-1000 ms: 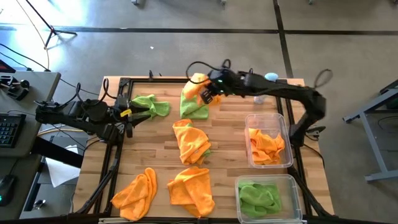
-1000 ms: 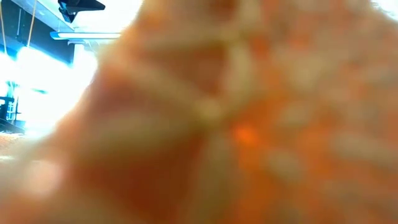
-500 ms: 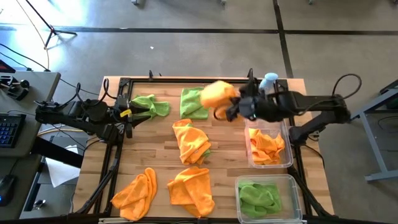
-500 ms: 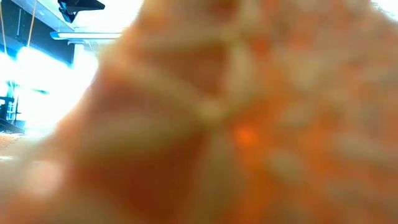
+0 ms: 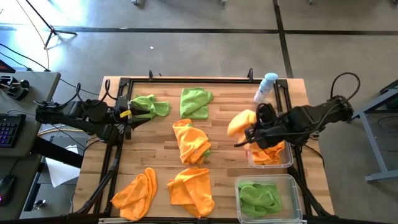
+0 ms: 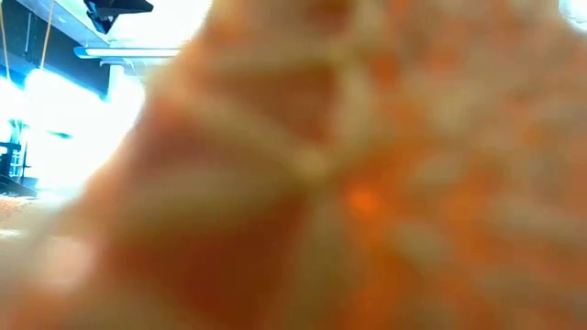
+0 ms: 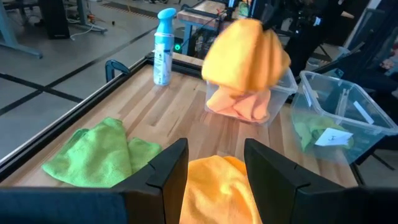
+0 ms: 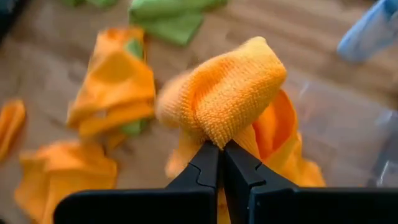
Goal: Sort microfiber towel by color & place in baskets
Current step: Put the yellow towel into the top transparent bin
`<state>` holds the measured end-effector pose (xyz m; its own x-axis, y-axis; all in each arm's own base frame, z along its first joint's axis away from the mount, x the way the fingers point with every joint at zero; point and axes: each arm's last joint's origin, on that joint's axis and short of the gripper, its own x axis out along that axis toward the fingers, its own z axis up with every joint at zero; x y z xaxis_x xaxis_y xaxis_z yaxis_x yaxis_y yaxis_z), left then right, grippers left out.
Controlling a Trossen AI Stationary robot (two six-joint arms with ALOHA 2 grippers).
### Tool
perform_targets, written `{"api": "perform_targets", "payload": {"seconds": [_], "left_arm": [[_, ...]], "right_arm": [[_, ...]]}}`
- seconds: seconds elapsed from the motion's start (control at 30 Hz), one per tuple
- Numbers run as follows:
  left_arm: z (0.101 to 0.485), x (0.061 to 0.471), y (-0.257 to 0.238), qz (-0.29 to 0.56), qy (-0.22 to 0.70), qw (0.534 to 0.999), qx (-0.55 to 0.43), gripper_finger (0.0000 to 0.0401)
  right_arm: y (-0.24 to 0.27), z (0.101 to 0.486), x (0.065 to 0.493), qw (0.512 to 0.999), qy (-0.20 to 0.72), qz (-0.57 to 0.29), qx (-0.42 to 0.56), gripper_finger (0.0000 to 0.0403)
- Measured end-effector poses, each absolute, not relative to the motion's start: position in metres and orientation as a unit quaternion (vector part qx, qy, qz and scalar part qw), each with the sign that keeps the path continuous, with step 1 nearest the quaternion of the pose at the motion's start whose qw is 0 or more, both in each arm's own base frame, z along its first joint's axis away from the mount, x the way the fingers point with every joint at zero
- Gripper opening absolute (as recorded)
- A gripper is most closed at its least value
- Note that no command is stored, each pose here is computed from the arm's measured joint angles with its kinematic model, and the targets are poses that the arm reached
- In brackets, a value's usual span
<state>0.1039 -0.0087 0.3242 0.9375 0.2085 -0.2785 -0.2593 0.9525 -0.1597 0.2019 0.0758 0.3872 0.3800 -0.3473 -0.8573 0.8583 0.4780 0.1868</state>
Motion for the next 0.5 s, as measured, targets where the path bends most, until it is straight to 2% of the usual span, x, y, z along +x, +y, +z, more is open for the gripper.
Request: {"api": "perform_targets", "payload": {"seconds": [0.3, 0.5], "left_arm": [[0.324, 0.104, -0.009, 0.124, 0.125, 0.975, -0.136, 0.0145], [0.324, 0.104, -0.009, 0.124, 0.125, 0.975, -0.136, 0.0145]], "right_arm": [[0.091, 0.383, 0.193, 0.737, 0.534, -0.269, 0.314, 0.0], [0.081, 0.363, 0.169, 0.73, 0.58, -0.238, 0.274, 0.0]]}}
